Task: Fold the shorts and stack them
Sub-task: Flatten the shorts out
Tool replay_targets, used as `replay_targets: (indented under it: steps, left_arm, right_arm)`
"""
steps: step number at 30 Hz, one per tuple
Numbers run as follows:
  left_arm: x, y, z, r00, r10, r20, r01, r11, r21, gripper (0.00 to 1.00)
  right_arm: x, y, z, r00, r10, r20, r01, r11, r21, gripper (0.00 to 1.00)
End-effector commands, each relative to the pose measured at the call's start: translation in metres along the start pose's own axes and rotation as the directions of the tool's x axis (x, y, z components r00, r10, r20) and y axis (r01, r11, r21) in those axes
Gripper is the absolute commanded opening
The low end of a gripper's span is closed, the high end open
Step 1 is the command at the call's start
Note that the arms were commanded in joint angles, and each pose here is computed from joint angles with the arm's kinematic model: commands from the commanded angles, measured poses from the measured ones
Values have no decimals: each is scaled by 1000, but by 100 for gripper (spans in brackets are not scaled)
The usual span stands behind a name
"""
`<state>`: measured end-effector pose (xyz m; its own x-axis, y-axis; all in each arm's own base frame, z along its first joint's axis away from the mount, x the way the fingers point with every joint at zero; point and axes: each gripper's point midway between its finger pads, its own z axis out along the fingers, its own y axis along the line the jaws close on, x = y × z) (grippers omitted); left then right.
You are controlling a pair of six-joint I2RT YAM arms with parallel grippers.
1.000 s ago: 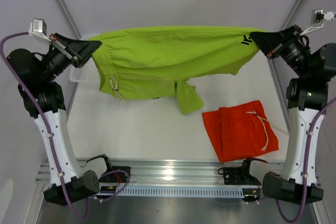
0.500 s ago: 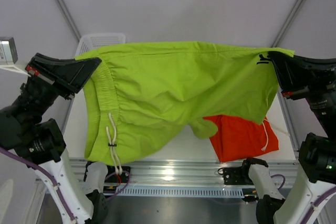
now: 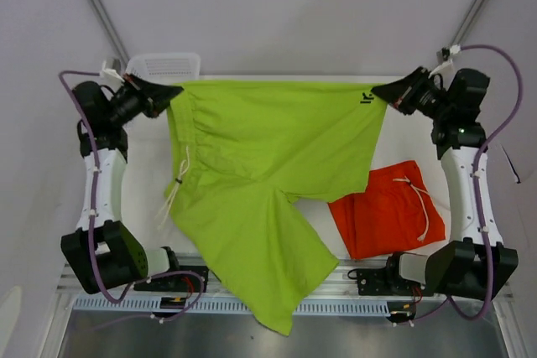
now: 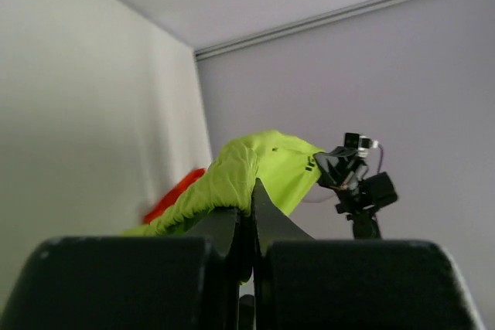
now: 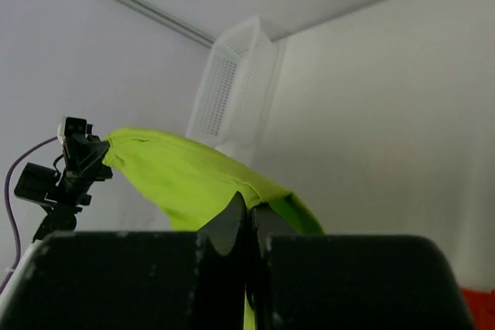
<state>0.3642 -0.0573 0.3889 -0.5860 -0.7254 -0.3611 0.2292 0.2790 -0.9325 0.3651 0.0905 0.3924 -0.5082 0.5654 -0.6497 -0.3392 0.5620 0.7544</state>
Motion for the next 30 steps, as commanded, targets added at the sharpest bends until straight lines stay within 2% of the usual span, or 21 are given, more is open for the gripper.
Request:
replay_targets:
  steps: [1, 3, 6, 9, 14, 16, 18, 19, 22, 23, 24, 25, 26, 27, 28, 30]
  left_arm:
    - [21, 38, 8, 985, 169, 16, -169, 986, -6, 0]
    - [33, 78, 15, 989, 144, 13, -143, 988, -61, 0]
    - [47, 128, 28, 992, 127, 11, -125, 982, -140, 0]
    - [43, 149, 44, 993, 118, 23, -113, 979, -167, 0]
    - [22, 143, 77, 983, 177, 50, -167, 972, -165, 0]
    - [19, 157, 88, 985, 165, 48, -154, 971, -185, 0]
    - [8, 149, 103, 983, 174, 64, -163, 974, -157, 0]
    - [10, 166, 111, 988, 148, 48, -138, 976, -171, 0]
    - [-15, 153, 135, 983, 168, 72, -158, 979, -128, 0]
    - [-30, 170, 162, 988, 142, 63, -133, 983, -128, 0]
    - [-33, 177, 168, 988, 138, 62, -130, 983, -131, 0]
    - [-34, 186, 174, 992, 116, 57, -107, 985, -137, 2]
    - [-43, 183, 183, 992, 115, 60, -107, 986, -126, 7]
    - [-41, 208, 191, 996, 81, 44, -74, 986, -148, 13]
    - [-54, 194, 202, 994, 95, 57, -88, 990, -112, 30]
    - [-54, 206, 210, 997, 69, 40, -63, 990, -125, 55]
  right_arm:
    - [0, 16, -7, 985, -138, 102, 143, 988, -49, 0]
    - [24, -15, 6, 989, -122, 79, 123, 992, -9, 0]
    - [38, -50, 17, 990, -113, 89, 111, 993, 31, 0]
    - [40, -77, 33, 991, -105, 85, 101, 993, 59, 0]
    - [36, -119, 61, 992, -88, 91, 78, 991, 112, 0]
    - [29, -126, 70, 991, -91, 102, 79, 990, 118, 0]
    - [29, -145, 84, 992, -78, 96, 65, 989, 131, 0]
    - [27, -149, 88, 993, -75, 94, 62, 989, 135, 0]
    - [20, -170, 108, 994, -60, 94, 47, 989, 143, 0]
    - [11, -196, 130, 994, -33, 107, 15, 986, 166, 0]
    - [1, -188, 131, 991, -50, 122, 31, 988, 153, 0]
    - [5, -210, 142, 993, -12, 117, -9, 984, 180, 0]
    - [1, -219, 148, 992, 1, 123, -24, 982, 188, 0]
    - [-17, -219, 155, 988, -6, 152, -21, 983, 181, 0]
    - [-23, -229, 160, 986, 9, 166, -42, 980, 194, 4]
    - [-18, -259, 175, 986, 64, 156, -97, 971, 217, 14]
